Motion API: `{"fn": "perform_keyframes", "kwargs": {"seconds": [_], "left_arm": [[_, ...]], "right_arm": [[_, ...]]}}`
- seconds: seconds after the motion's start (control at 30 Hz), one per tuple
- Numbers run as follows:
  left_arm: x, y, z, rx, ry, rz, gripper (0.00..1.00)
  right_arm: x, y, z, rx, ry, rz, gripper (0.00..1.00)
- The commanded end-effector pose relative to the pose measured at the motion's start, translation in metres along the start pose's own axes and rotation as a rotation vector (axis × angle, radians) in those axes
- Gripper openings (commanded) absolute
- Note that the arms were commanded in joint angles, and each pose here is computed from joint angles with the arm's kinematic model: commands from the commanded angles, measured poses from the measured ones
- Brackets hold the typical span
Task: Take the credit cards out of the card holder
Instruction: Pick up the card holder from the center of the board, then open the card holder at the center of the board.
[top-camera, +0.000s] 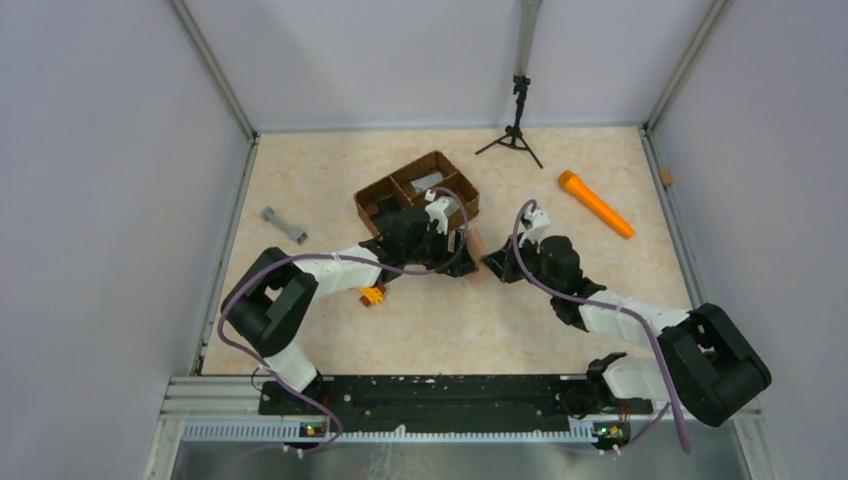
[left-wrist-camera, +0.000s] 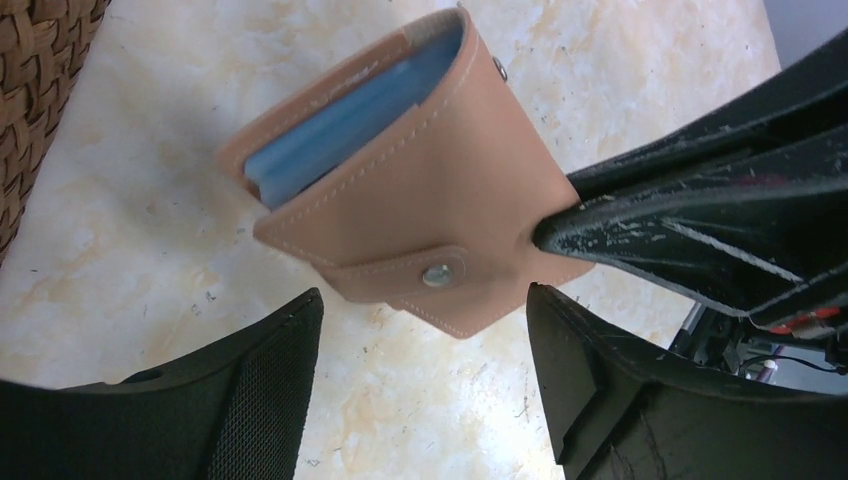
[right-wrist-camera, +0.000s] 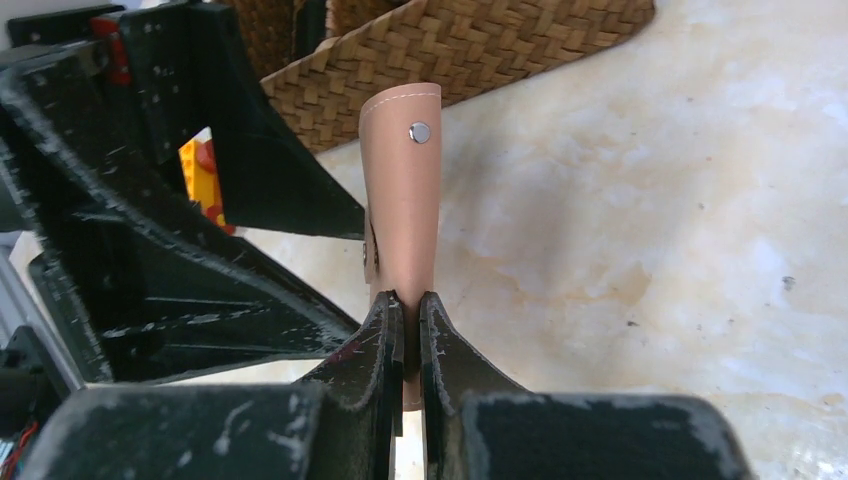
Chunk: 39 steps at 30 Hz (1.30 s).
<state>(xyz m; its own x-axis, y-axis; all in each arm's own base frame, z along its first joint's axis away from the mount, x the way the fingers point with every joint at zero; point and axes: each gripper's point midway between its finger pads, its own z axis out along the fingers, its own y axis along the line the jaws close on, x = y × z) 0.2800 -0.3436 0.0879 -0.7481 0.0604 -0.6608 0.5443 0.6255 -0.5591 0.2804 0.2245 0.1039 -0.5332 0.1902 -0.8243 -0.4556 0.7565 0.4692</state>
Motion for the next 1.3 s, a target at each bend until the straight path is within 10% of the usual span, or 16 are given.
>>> {"fn": "perform_keyframes", "kwargs": {"seconds": [0.0,0.93,1.07,1.27], "left_arm": [[-0.013,-0.003,0.004,-0.005,-0.021,0.023,0.75],[-0.016,0.059,-0.005,-0.370,-0.027,-0.020,0.00],[-0.017,0.048,-0.003,-0.312,-0.019,-0.015,0.02],[-0.024,0.011,-0.012,-0.120,-0.082,0.035,0.42]], "right_arm": [[-0.034,0.038,0.006,-0.136,-0.102,-0.070,0.00],[-0.036,0.018,0.004,0.000,-0.105,-0.094,0.00],[-0.037,0.015,0.003,0.015,-0.114,-0.098,0.00],[-0.033,0.015,0.007,0.011,-0.092,-0.092,0.00]]}}
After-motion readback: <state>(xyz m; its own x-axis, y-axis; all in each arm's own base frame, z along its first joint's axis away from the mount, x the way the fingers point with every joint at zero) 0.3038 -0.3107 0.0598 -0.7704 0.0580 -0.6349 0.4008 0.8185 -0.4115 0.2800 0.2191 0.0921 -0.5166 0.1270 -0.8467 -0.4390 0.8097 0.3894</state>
